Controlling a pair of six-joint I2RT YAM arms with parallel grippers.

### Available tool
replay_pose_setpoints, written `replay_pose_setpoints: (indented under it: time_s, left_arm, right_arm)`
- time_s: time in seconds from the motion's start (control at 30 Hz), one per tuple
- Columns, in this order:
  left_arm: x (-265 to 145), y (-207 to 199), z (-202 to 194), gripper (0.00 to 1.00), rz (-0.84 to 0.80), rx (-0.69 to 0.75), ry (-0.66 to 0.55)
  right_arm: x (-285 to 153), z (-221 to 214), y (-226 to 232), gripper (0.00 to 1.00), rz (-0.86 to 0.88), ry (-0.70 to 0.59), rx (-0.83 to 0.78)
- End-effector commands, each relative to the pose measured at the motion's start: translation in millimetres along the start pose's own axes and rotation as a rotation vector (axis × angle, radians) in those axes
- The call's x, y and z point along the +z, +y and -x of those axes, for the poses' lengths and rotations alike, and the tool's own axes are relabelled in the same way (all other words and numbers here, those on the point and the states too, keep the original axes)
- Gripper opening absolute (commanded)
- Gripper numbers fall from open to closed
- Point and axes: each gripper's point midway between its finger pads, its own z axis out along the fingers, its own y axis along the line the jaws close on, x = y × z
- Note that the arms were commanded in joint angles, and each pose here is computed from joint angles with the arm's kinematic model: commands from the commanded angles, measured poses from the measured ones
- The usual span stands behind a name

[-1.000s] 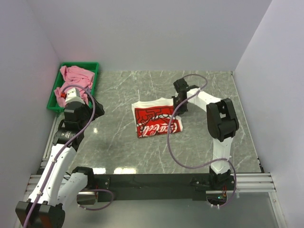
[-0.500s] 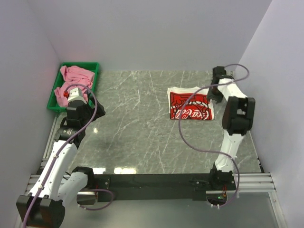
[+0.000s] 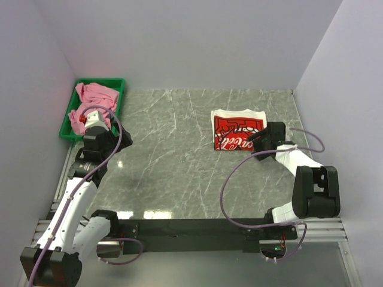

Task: Fold and stack the t-shirts
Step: Neatly place the folded tshirt to the corner

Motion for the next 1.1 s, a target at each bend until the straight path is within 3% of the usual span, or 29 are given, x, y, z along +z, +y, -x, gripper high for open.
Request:
replay_pose_setpoints:
  time_s: [0.0, 0.47, 0.63, 0.83, 1.07]
  left_arm:
    - [-6, -3, 15, 0.99, -0.013, -0.003, -0.053]
    - [-6, -1, 14, 0.99, -0.004, -0.002, -0.052]
    - [-5, -2, 14, 0.98, -0.007, -0.001, -0.045]
    - [-4, -1, 14, 0.98, -0.001, -0.001, -0.044]
    - [-3, 0, 13, 0.98, 0.004, 0.002, -0.04]
  right_arm:
    - [3, 10, 35, 0.72, 0.146, -0.063, 0.266]
    - [33, -40, 32, 0.69, 0.084, 0.009, 0.391]
    - [30, -35, 23, 0.68, 0.037, -0.066, 0.402]
    - [46, -48, 17, 0.66, 0.001, -0.04, 0.42]
    - [57, -46, 26, 0.37, 0.037, -0.041, 0.48]
